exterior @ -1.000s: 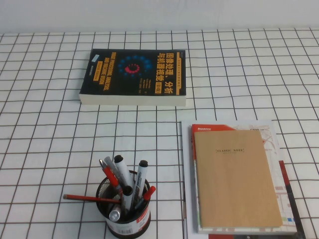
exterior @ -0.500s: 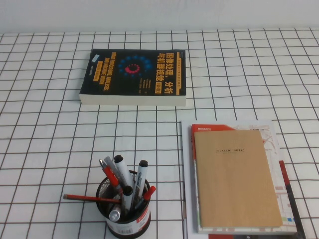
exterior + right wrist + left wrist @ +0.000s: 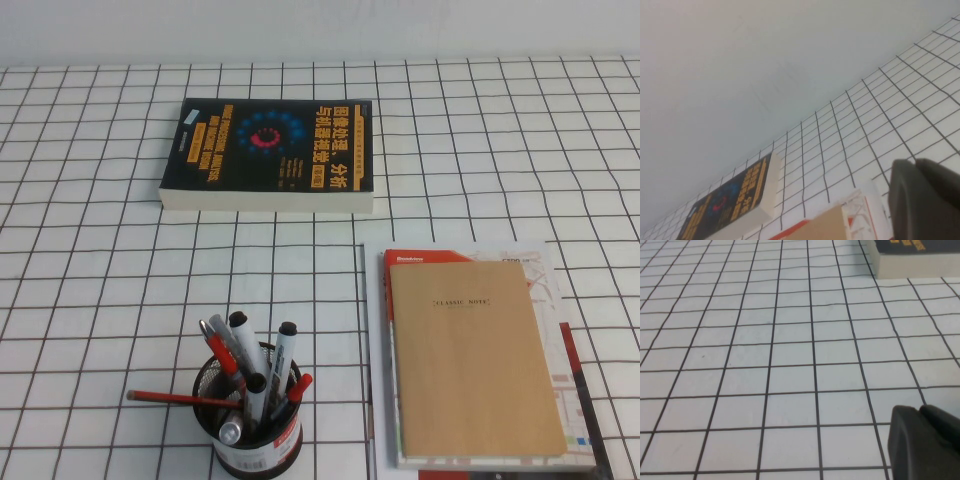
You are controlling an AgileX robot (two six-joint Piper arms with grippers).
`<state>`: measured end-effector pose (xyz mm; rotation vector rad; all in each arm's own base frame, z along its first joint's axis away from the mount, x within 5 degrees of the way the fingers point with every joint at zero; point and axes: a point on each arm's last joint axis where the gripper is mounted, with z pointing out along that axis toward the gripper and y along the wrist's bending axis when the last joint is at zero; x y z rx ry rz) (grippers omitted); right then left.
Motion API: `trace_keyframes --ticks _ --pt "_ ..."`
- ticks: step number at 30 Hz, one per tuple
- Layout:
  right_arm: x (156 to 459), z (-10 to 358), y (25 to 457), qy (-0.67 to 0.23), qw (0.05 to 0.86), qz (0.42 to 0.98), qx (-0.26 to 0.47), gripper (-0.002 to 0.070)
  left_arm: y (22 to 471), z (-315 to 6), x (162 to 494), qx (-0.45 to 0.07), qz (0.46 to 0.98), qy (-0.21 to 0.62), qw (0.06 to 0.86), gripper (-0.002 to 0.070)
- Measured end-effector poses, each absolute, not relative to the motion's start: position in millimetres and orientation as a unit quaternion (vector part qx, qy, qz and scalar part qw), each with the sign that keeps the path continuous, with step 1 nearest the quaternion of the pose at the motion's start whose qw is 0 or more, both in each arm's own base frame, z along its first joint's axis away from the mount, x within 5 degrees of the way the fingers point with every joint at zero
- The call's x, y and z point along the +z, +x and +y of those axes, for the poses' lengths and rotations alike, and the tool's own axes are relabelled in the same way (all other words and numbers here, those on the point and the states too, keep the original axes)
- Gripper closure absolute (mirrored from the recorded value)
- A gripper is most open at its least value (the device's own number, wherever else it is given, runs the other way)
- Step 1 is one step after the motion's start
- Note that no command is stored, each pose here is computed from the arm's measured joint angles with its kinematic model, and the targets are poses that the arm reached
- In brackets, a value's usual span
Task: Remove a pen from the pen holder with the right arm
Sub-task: 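Take a marker out of the pen holder and lay it on the table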
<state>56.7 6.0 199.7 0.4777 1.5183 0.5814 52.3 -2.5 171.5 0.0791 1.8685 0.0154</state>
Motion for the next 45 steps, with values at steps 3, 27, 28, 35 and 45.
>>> trace_keyframes --ticks 3,27,28,35,45 --pt "200.1 5.8 56.7 0.219 0.661 0.667 0.265 0.0692 52.3 -2.5 171.5 0.007 0.804 0.034 0.594 0.0679" --pt "275.6 32.9 120.6 0.027 0.449 0.865 0.223 0.0692 52.3 -2.5 171.5 0.007 0.804 0.034 0.594 0.0679" --pt "275.4 33.2 124.3 0.02 0.443 0.869 0.219 0.0692 52.3 -2.5 171.5 0.007 0.804 0.034 0.594 0.0679" --pt "276.7 39.4 150.7 -0.016 0.406 0.889 0.211 0.0692 52.3 -2.5 171.5 0.007 0.804 0.034 0.594 0.0679" --pt "297.5 111.4 170.5 -0.18 0.418 0.854 0.252 0.0692 52.3 -2.5 171.5 0.007 0.804 0.034 0.594 0.0679"
